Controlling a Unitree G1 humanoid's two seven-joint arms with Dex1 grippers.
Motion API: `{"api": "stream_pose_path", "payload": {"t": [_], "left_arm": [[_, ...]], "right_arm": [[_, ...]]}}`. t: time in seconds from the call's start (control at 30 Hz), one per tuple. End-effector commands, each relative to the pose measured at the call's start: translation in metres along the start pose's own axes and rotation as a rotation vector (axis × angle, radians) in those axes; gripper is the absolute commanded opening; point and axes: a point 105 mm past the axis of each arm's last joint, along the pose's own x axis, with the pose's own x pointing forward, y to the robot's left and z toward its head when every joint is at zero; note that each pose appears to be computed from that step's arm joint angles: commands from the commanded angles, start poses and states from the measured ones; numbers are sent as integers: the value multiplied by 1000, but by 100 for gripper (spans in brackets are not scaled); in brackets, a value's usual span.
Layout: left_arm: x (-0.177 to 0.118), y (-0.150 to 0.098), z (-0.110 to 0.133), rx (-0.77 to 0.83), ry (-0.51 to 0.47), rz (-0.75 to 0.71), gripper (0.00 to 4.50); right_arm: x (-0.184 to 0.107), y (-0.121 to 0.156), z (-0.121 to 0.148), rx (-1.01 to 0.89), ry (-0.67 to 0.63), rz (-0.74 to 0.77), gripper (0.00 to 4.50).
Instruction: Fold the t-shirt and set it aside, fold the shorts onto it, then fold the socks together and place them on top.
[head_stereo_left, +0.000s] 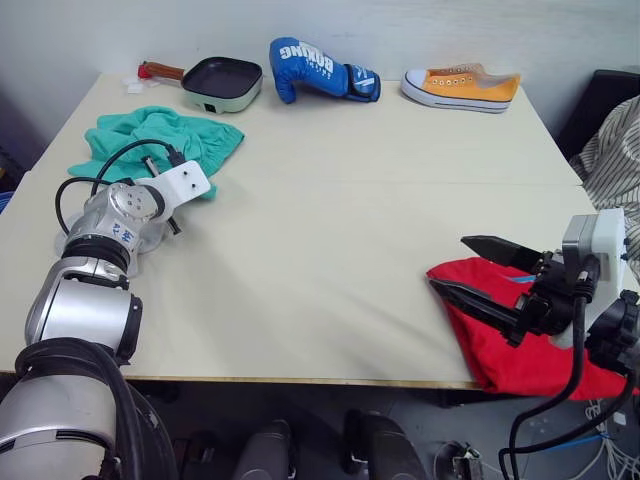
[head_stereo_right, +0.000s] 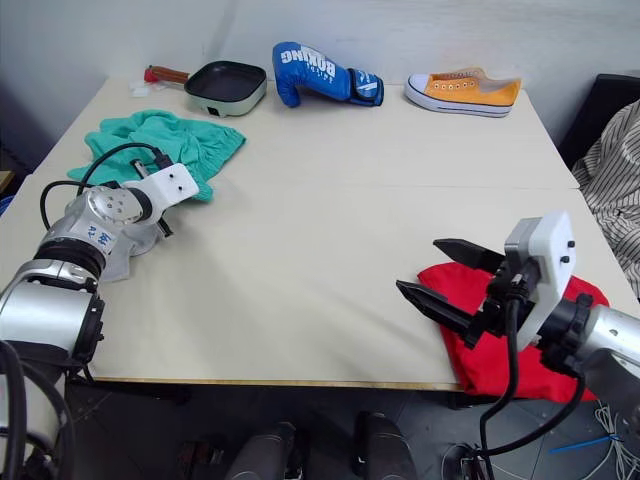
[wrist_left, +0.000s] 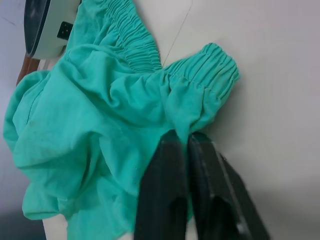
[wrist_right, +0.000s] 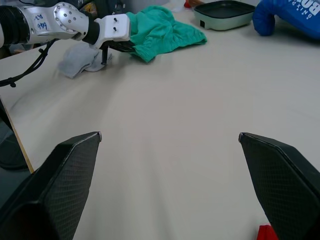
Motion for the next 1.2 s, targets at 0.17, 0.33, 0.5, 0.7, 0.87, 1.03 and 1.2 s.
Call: {"api": "stream_pose_path", "payload": {"t": [0.17,0.33,0.5,0.7,0.87,1.03,1.2], "left_arm": [[-5,15,22,-223,-126,-15,3],[-11,-5,60,-304,-328,-271,3],[-42,-55,98,-277,-547,-683,3],[-95,-105,130,-199,-663,-927,3],[-135,-155,159,-160,-724,-1178,3],[-129,-172,187,-181,-758,-1180,42],[-138,-177,183,-135,-766,-1240,187]], "right_arm": [[-2,8,9,-72,-2,17,450],[-2,12,6,-60,17,52,450],[0,14,1,-62,32,63,450],[3,12,-5,-67,53,73,450],[6,13,-31,-169,203,121,450],[17,22,-53,-283,272,157,450],[28,25,-72,-436,319,179,450]]}}
